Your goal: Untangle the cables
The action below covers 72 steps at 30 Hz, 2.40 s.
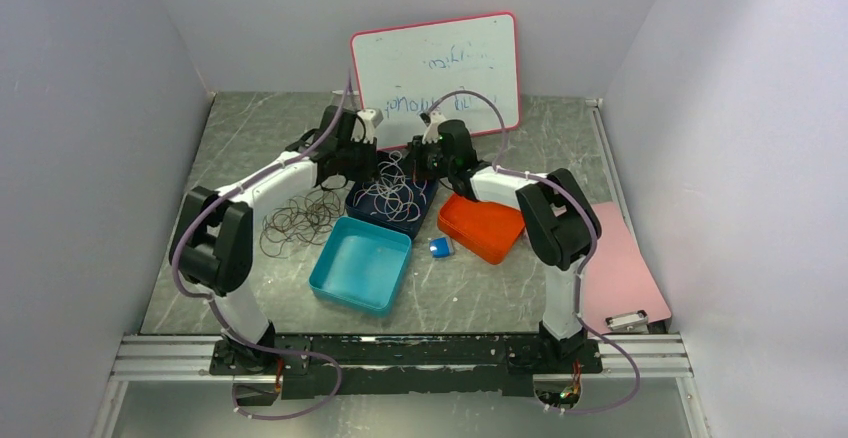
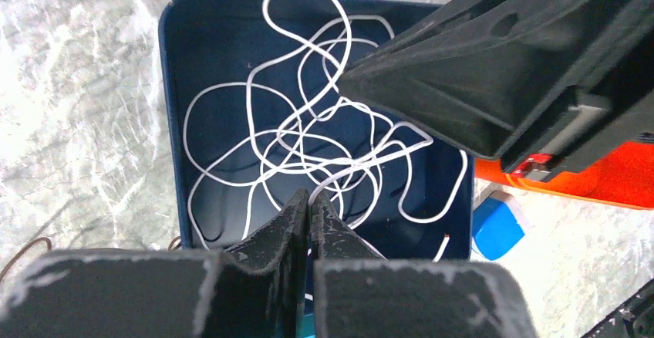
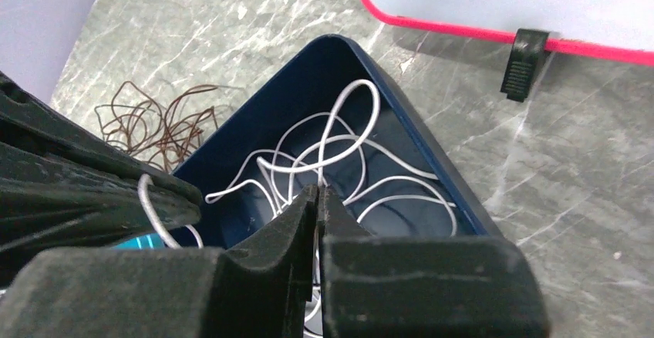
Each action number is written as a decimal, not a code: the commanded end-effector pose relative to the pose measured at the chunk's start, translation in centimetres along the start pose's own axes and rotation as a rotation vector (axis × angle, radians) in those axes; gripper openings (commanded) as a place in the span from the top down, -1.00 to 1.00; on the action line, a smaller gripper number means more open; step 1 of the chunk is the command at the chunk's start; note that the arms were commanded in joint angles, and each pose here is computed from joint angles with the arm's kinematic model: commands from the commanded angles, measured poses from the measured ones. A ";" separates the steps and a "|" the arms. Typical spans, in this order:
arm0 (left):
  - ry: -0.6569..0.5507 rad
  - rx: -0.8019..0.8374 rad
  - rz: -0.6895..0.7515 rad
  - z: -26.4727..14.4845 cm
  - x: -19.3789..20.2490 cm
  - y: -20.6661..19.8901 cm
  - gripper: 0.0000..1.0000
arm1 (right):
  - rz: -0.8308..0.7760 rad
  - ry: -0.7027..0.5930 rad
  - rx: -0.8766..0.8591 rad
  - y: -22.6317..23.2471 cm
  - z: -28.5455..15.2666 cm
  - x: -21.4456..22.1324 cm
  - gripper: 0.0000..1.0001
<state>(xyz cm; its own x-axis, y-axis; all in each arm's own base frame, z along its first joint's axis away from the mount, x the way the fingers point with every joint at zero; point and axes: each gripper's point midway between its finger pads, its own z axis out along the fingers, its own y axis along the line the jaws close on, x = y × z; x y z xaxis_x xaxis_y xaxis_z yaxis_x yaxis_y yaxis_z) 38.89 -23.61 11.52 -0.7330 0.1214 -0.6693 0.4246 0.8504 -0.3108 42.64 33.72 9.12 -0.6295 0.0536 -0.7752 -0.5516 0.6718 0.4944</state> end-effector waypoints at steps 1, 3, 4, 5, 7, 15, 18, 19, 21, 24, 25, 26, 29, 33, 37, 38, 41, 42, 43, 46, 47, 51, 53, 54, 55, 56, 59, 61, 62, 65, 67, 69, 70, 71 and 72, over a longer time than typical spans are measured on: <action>0.038 -0.056 -0.002 0.9 1.2 0.6 0.86 | -0.030 -0.035 0.033 -0.2 -0.4 -2.1 0.77; 0.053 -0.074 -0.009 1.2 1.8 1.0 0.86 | -0.042 -0.052 0.057 -0.5 -1.1 -2.8 0.67; 0.053 -0.081 -0.011 1.2 1.9 1.1 0.86 | -0.050 -0.058 0.066 -0.5 -1.5 -3.1 0.62; 0.052 -0.086 -0.014 1.3 2.0 1.2 0.86 | -0.059 -0.066 0.072 -0.4 -1.9 -3.5 0.56; 0.053 -0.098 -0.020 1.4 2.2 1.5 0.86 | -0.078 -0.078 0.085 -0.3 -2.8 -4.1 0.46; 0.072 -0.094 -0.029 2.6 2.7 1.5 0.86 | -0.120 -0.138 0.134 0.5 -6.4 -5.8 0.23; 0.080 -0.088 -0.033 3.2 2.9 1.5 0.83 | -0.134 -0.146 0.113 1.2 -7.4 -5.8 0.23; 0.082 -0.086 -0.034 3.4 2.9 1.4 0.76 | -0.140 -0.148 0.099 1.5 -7.6 -5.7 0.23; 0.084 -0.094 -0.038 3.5 2.7 1.5 0.59 | -0.146 -0.146 0.078 1.9 -7.9 -5.5 0.23; 0.044 -0.109 -0.040 2.7 1.5 1.4 0.37 | -0.148 -0.144 0.063 2.2 -8.3 -5.1 0.23; 0.027 -0.109 -0.039 2.3 1.1 1.3 0.31 | -0.149 -0.141 0.061 2.3 -8.4 -4.9 0.23; 0.014 -0.110 -0.038 1.8 0.6 1.1 0.26 | -0.150 -0.142 0.059 2.4 -8.5 -4.9 0.23; -0.020 -0.104 -0.034 0.5 -0.4 0.6 0.15 | -0.157 -0.138 0.046 2.6 -8.8 -4.6 0.22; -0.064 -0.116 -0.037 -1.5 -1.4 0.3 0.04 | -0.166 -0.135 0.019 3.3 -9.0 -4.6 0.21; -0.103 -0.151 -0.044 -3.6 -1.9 0.5 -0.12 | -0.169 -0.131 -0.025 4.2 -9.3 -4.5 0.21; -0.109 -0.163 -0.047 -4.0 -1.9 0.6 -0.13 | -0.172 -0.129 -0.032 4.5 -9.4 -4.5 0.21; -0.130 -0.200 -0.053 -5.4 -1.9 1.1 -0.13 | -0.176 -0.130 -0.031 4.8 -9.9 -4.7 0.21; -0.140 -0.211 -0.057 -6.0 -2.0 1.2 -0.13 | -0.168 -0.116 -0.021 4.4 -10.1 -3.8 0.20; -0.153 -0.228 -0.062 -6.6 -2.0 1.3 -0.14 | -0.166 -0.117 -0.016 4.4 -10.3 -3.7 0.20; -0.221 -0.255 -0.077 -9.0 -2.7 1.5 -0.16 | -0.169 -0.136 -0.003 4.6 -11.3 -4.0 0.16; -0.244 -0.260 -0.082 -9.7 -2.9 1.5 -0.18 | -0.170 -0.143 0.002 4.7 -11.6 -4.1 0.15; -0.319 -0.287 -0.102 -12.5 -3.6 1.9 -0.22 | -0.181 -0.187 0.043 4.7 -13.0 -5.2 0.11; -0.340 -0.303 -0.118 -13.5 -3.6 2.3 -0.22 | -0.189 -0.218 0.065 4.8 -13.8 -6.1 0.10; -0.348 -0.308 -0.127 -13.9 -3.5 2.5 -0.22 | -0.191 -0.228 0.077 4.8 -14.1 -6.4 0.09; -0.354 -0.312 -0.137 -14.3 -3.5 2.7 -0.22 | -0.194 -0.238 0.087 4.8 -14.4 -6.6 0.08; -0.363 -0.315 -0.149 -14.7 -3.4 3.0 -0.22 | -0.197 -0.247 0.096 4.8 -14.7 -6.9 0.07; -0.380 -0.326 -0.179 -15.6 -3.2 4.3 -0.23 | -0.195 -0.271 0.126 4.5 -15.5 -7.4 0.06; -0.389 -0.325 -0.237 -16.0 -3.1 5.4 -0.22 | -0.189 -0.279 0.139 4.4 -15.8 -7.5 0.05; -0.392 -0.325 -0.256 -16.2 -3.0 5.9 -0.22 | -0.186 -0.283 0.147 4.3 -15.9 -7.4 0.05; -0.397 -0.327 -0.301 -16.7 -2.8 7.3 -0.19 | -0.167 -0.289 0.164 4.0 -16.2 -7.1 0.04; -0.406 -0.344 -0.324 -17.2 -2.6 8.2 -0.20 | -0.153 -0.294 0.180 3.6 -16.4 -6.9 0.03; -0.413 -0.362 -0.345 -17.6 -2.5 9.1 -0.20 | -0.145 -0.300 0.197 3.3 -16.6 -6.8 0.01; -0.416 -0.371 -0.355 -17.9 -2.4 9.4 -0.19 | -0.143 -0.300 0.205 3.2 -16.6 -6.7 0.00; -0.420 -0.380 -0.366 -18.1 -2.3 9.8 -0.19 | -0.141 -0.299 0.213 3.0 -16.7 -6.6 -0.01; -0.420 -0.386 -0.376 -18.2 -2.1 10.1 -0.20 | -0.140 -0.298 0.221 2.9 -16.7 -6.6 -0.01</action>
<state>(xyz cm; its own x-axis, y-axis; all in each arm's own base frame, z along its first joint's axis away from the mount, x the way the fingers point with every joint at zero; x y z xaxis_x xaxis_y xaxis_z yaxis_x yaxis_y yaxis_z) 35.66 -6.71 21.66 -0.5005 -0.3168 -0.8057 -0.0814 0.9437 -0.3206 35.93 24.00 21.68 -0.3716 0.1164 -0.9211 -0.5116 0.8022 0.3078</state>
